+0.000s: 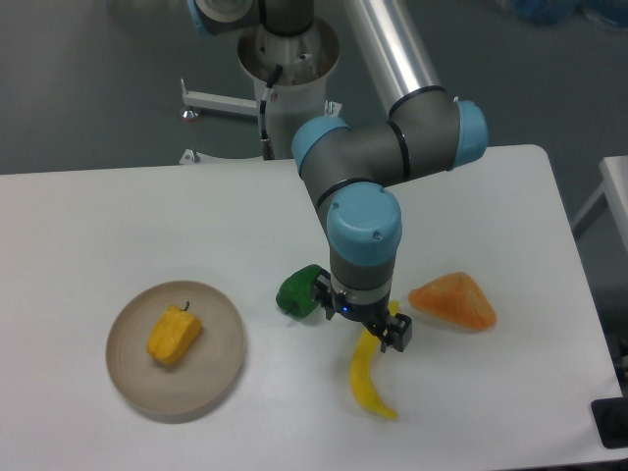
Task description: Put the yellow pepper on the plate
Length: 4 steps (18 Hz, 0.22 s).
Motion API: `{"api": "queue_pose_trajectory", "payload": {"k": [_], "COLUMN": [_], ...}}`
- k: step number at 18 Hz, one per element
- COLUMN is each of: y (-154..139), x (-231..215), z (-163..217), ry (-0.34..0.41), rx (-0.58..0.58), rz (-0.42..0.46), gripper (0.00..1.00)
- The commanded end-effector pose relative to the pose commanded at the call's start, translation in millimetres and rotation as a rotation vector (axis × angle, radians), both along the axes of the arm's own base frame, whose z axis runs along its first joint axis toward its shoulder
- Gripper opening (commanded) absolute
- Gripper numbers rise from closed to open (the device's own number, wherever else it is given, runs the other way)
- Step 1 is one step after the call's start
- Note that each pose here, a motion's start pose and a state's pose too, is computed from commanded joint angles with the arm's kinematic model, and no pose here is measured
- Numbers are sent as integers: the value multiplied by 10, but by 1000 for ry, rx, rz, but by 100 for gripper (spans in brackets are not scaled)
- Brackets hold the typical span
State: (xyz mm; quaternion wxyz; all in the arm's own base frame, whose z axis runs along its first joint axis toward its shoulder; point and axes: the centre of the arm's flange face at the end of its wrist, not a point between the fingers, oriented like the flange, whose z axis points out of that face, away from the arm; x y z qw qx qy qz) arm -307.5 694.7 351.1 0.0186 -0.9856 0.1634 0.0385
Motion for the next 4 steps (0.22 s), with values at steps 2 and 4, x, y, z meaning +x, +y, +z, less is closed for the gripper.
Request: {"api": "queue_pose_trajectory", "payload": {"k": [2,4], "y": [3,6], "x": [-5,-7], "z": [-4,5], "ry": [3,4], "rx": [-2,1], "rz": [-3,-3], "gripper": [100,100]}}
